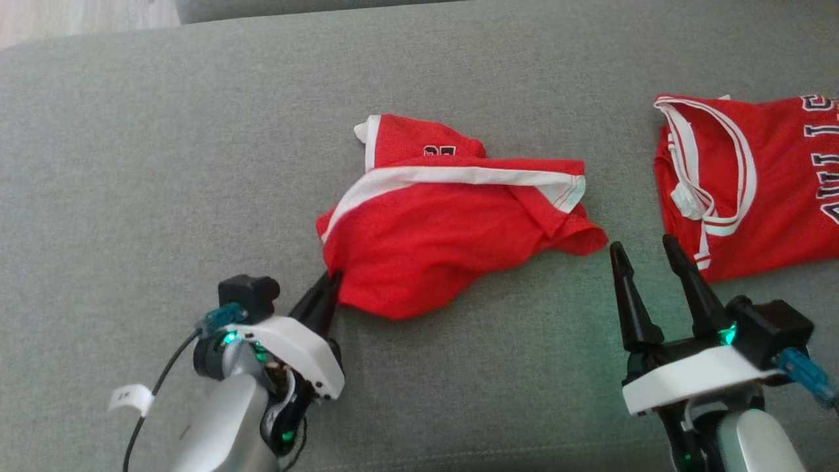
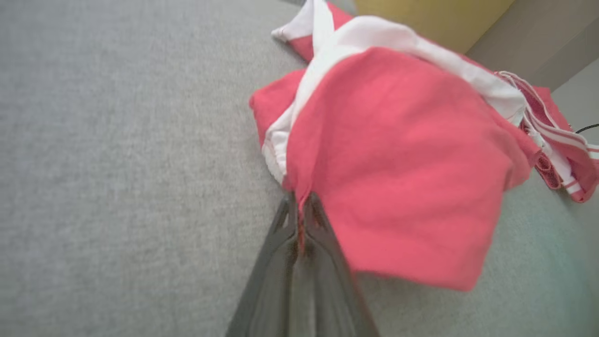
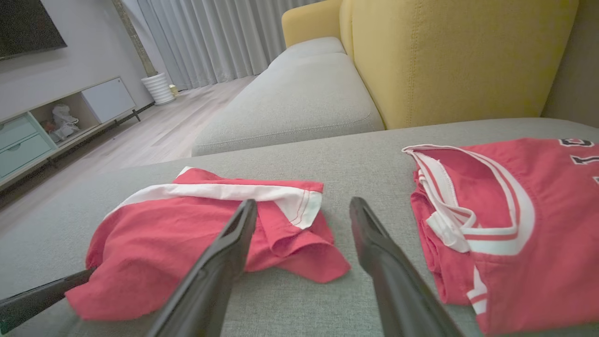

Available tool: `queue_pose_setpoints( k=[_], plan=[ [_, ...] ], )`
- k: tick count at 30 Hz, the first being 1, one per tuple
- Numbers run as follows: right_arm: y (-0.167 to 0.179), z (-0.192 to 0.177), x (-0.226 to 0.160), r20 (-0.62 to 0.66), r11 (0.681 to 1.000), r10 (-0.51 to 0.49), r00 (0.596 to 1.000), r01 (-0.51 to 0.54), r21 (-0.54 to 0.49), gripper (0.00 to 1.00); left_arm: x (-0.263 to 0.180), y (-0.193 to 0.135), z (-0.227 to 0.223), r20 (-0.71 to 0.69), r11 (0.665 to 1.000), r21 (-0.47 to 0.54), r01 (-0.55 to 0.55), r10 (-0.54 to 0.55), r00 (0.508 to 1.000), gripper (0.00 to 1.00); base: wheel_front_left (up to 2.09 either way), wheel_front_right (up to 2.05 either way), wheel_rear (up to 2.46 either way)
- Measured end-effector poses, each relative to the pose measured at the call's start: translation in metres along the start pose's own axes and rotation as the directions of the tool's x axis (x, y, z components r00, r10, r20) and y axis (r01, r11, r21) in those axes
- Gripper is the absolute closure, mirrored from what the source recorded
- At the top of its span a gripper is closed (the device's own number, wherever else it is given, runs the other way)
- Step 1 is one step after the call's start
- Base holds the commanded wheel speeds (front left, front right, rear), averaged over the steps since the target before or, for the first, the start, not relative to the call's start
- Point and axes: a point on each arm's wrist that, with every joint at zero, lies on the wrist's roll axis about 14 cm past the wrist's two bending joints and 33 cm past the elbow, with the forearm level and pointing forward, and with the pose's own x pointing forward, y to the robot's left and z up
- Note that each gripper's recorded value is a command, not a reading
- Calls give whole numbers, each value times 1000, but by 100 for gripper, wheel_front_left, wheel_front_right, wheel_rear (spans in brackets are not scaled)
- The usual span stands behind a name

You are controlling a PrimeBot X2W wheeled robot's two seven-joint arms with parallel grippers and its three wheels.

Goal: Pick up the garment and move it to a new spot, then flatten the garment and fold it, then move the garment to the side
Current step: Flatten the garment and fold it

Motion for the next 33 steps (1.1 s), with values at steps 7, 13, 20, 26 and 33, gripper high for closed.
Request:
queue_pose_setpoints(
  k=[7, 13, 20, 26, 33],
  plan=[
    [-1, -4, 2, -6, 1000, -1, 1000, 1, 19, 0, 0, 23, 35, 148, 983, 170, -64, 39, 988, 100, 0, 0, 0],
    [4, -4, 7, -8, 999, 17, 1000, -17, 28, 0, -10, 33, 61, 227, 936, 332, -116, 40, 973, 100, 0, 0, 0],
    [6, -6, 11, -17, 999, 25, 1000, -24, 38, 0, -25, 31, 9, 98, 922, 378, -85, 52, 994, 100, 0, 0, 0],
    [6, -9, 12, -26, 999, 25, 999, -24, 46, 0, -25, 31, -15, 28, 908, 414, -62, 55, 998, 100, 0, 0, 0],
    [6, -9, 13, -26, 999, 27, 999, -25, 46, 0, -20, 28, -18, 26, 913, 403, -69, 64, 998, 0, 0, 0, 0]
  ],
)
